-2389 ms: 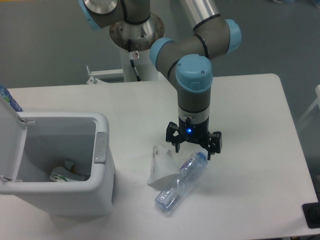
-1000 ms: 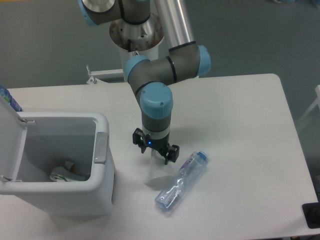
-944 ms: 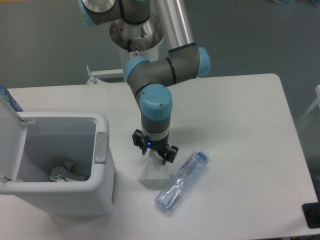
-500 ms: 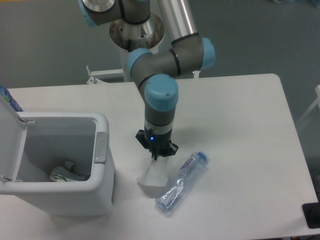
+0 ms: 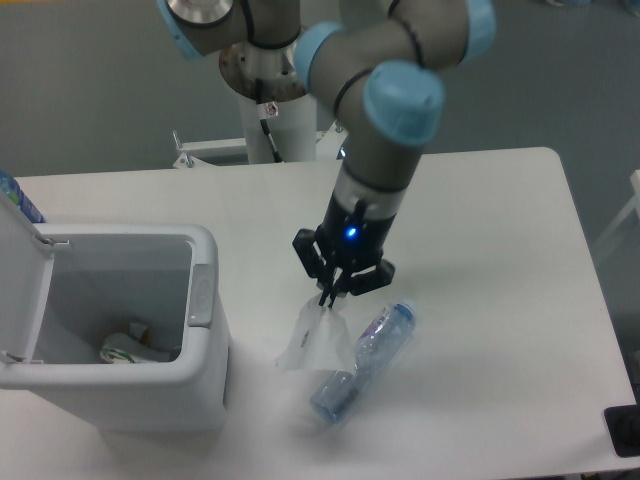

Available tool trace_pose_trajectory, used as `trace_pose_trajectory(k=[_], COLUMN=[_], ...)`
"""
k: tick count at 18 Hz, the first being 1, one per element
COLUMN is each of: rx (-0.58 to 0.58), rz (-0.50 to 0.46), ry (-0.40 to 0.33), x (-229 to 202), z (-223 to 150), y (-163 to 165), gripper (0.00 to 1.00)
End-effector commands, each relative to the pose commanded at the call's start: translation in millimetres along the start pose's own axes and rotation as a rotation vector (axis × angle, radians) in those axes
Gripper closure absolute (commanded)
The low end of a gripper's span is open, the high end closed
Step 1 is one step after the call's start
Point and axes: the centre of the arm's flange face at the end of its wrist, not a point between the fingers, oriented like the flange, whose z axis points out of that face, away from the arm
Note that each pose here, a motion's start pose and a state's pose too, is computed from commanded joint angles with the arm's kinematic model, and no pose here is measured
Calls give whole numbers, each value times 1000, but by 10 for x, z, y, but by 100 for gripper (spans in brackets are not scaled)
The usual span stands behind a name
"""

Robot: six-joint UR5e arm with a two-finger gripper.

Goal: Place the trash in the trash can
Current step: 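Lift the wrapper and carry it over the white bin, then open the gripper to drop the wrapper into the bin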

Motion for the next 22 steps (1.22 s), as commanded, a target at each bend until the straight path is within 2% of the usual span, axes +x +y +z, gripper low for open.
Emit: trace_pose_trajectory(k=[2,5,8,11,12,14,15,16,19,22], rx=[66,94,94,68,57,48,48,52,50,109], rz=[-9,0,24,30,41,57,68,72,69,104], ry=[-5,22,56,98,113,130,137,137,133,99], x=[344,915,1347,1611,1701,1773,1827,1822,1792,1733], z=[-338,-466,-441,-256,-174,-19,43,84,148,133], y=[-204,-363,-444,-445,-445,-470,-486,-499,-504,-578], gripper=[100,100,100,100,96,51,20,0,0,0])
